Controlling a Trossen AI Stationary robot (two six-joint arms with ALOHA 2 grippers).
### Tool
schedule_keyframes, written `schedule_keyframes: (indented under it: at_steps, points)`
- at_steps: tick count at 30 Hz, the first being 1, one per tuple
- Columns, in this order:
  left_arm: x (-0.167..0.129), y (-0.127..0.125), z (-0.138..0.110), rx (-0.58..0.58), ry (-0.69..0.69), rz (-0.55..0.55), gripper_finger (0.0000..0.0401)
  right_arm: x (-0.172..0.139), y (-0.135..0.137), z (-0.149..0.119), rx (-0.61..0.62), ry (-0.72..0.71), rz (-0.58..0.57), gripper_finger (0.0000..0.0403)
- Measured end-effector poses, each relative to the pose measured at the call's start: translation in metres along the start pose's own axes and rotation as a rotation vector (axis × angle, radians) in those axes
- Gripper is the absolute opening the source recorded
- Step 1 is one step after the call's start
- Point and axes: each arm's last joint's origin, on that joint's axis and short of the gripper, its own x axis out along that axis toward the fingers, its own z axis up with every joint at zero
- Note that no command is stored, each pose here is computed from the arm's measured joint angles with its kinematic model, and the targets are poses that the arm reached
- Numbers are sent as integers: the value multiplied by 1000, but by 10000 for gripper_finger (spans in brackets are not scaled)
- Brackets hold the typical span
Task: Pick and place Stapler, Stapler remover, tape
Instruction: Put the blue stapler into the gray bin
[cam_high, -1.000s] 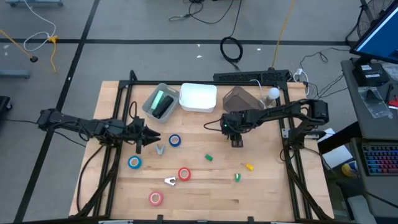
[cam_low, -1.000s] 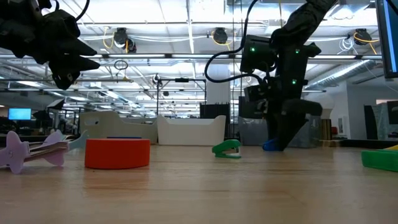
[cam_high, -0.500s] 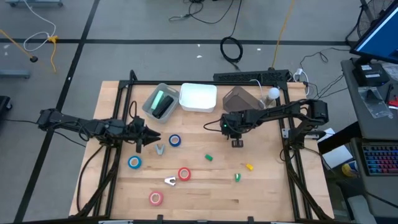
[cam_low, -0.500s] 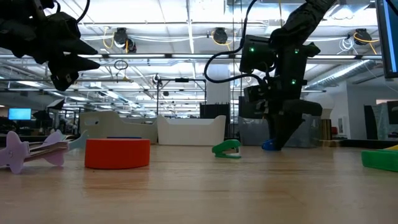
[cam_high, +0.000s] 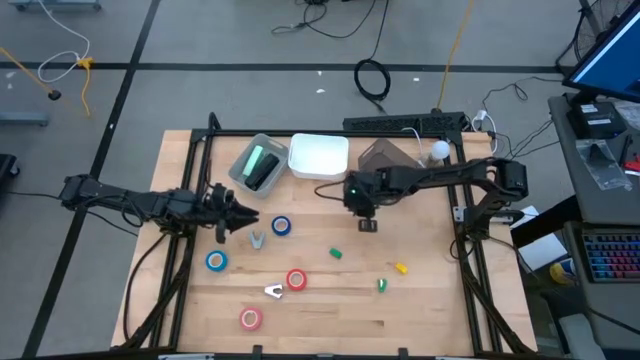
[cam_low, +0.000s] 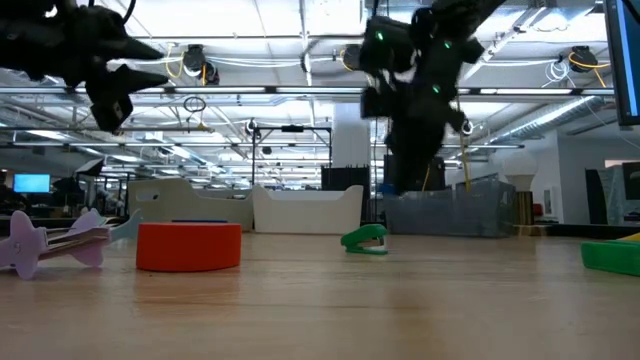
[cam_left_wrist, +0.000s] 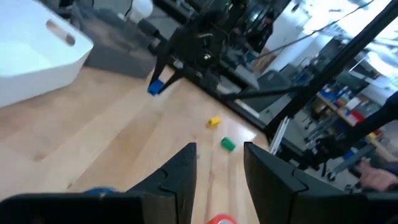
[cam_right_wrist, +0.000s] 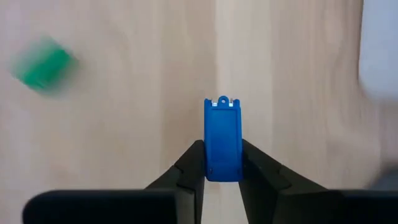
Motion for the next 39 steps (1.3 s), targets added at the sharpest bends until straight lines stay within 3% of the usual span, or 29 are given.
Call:
schedule_keyframes:
  at_steps: [8,17,24,34,39]
  points:
    - [0,-2,7,-44,-103,15,134,-34,0,57,64,-394,173,64]
    - [6,-3,10,-63,-174,58,134,-51,1,83,149,-684,304,65]
    - [22,-11,17,148,-253,41,134,-59,2,90,158,-781,344,66]
    - [65,-34,36,445,-184,103,134,-62,8,94,134,-833,351,66]
    - [84,-44,44,499,-159,115,134,-62,9,94,108,-836,339,65]
